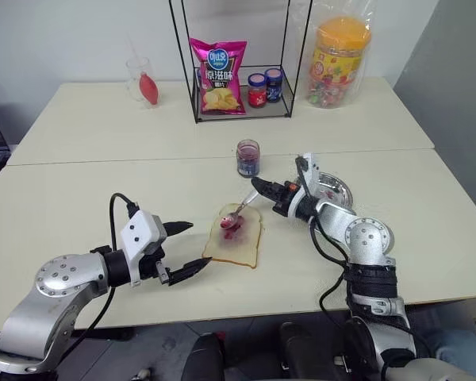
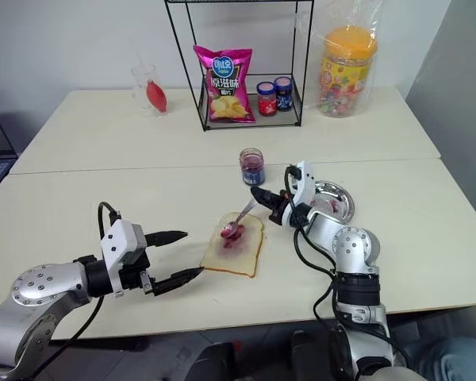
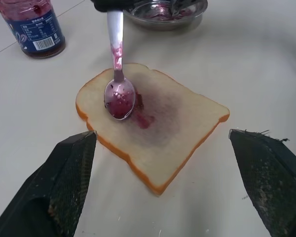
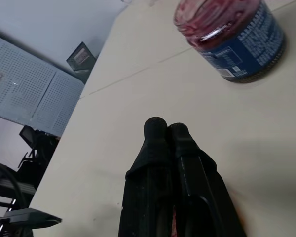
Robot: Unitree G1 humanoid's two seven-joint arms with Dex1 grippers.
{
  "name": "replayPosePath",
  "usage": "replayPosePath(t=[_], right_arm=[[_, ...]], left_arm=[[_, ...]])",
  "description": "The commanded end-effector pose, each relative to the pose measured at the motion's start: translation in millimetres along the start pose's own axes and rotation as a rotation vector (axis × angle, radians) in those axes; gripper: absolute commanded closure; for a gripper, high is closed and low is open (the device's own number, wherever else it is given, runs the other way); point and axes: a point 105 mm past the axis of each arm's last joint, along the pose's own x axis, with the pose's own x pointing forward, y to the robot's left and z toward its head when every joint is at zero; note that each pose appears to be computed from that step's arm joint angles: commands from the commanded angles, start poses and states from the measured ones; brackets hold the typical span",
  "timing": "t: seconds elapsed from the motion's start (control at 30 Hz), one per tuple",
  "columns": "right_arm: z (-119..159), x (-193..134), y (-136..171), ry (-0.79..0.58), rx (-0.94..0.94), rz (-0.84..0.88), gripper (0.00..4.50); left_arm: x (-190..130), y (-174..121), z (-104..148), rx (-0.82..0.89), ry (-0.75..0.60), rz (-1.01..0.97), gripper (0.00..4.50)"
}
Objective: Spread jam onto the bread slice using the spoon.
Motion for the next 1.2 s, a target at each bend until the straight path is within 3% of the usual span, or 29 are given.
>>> replayPosePath(t=[0.03,0.3,0.53,0.77,0.97,1.2], right_arm=[[7,-13,-12,-0.017,-0.025,-0.024,4.48],[16,-38,-20,-0.007,-0.029,-0.043,4.48],[26,-50,-9,-0.011,-0.025,-0.009,4.48],[22,-29,20,-0.030,0.075,0.087,4.48],[10,-9,13,0.006,0.114,0.058,4.48],[0,-22,-7,0.058,0.087,0.001,4.48]], left_arm=[[-2,-1,7,0.042,-0.011,-0.004,0.00],[-3,-2,5,0.039,-0.008,-0.008,0.00],[-3,-1,3,0.041,-0.006,-0.006,0.00],[-10,-5,-2,0.032,0.016,-0.019,0.00],[-10,-6,-4,0.037,0.022,-0.029,0.00],[-9,-9,-4,0.039,0.019,-0.031,0.00]])
